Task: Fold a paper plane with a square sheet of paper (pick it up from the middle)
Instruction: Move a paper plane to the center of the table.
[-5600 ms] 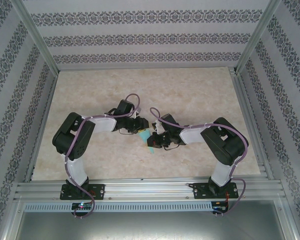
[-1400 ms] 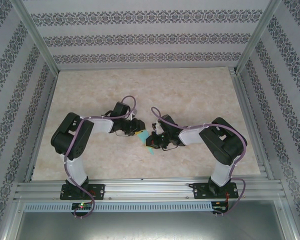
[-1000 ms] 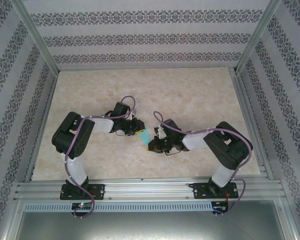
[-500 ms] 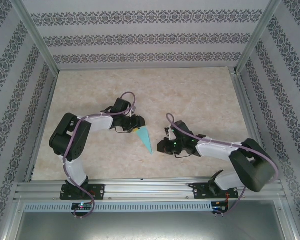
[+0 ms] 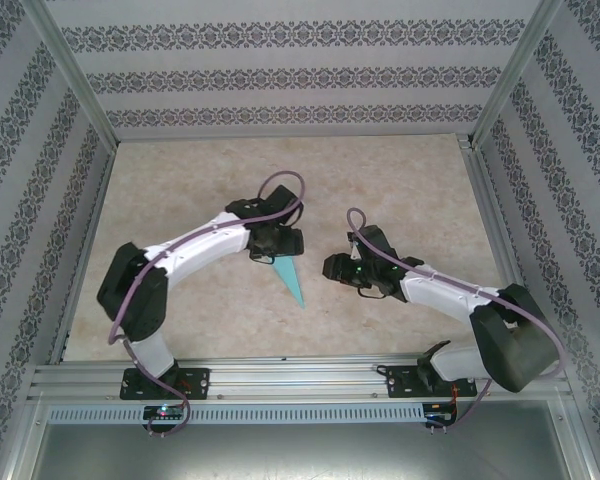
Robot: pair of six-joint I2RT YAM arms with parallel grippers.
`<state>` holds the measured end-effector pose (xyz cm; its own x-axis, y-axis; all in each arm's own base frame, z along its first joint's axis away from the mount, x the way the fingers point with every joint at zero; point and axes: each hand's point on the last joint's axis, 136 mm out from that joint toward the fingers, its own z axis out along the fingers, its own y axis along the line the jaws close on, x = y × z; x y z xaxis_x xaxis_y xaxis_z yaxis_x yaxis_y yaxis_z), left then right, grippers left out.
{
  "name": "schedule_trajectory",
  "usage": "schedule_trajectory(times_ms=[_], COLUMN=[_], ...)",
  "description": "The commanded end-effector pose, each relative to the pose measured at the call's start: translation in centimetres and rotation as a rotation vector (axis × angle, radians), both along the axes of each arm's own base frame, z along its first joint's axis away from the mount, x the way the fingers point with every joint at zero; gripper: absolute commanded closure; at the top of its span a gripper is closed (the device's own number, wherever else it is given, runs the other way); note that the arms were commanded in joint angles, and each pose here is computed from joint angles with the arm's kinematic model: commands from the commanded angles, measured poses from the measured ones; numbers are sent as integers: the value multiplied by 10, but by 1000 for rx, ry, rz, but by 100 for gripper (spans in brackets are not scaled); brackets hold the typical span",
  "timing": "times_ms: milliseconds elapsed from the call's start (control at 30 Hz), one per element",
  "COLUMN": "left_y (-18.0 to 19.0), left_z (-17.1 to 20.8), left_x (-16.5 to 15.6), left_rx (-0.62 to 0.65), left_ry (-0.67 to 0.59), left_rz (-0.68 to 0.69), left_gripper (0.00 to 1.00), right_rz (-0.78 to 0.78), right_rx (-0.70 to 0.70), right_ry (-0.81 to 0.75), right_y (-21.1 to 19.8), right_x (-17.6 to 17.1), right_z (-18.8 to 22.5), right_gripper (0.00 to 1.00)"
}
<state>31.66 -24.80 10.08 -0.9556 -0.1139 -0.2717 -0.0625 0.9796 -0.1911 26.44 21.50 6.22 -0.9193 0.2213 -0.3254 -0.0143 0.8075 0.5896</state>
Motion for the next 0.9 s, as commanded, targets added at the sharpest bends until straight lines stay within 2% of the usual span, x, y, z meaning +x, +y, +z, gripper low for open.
schedule_trajectory(times_ms=[0,200,300,400,600,700,867], left_y=[27,7,10,14,29,36,44], left_z=[-23,-38,-45,-50,-38,-38,-41], left_x=[-12,-3,-4,-6,-11,-17,-23], left_rx=[167,126,140,101,71,68,54], left_ry=[97,138,162,176,135,131,131], left_rz=[64,41,51,70,89,96,105], left_gripper=[20,19,19,20,36,47,59], right_rz=[-2,17,40,74,140,182,254], right_rx=[48,102,120,135,156,158,162], right_ry=[-31,-6,12,32,45,46,64], right_y=[10,21,28,37,54,64,80], right_x=[15,15,14,12,11,10,5], right_z=[8,1,-2,-4,-5,-4,-7], right_gripper=[52,51,51,51,51,51,50])
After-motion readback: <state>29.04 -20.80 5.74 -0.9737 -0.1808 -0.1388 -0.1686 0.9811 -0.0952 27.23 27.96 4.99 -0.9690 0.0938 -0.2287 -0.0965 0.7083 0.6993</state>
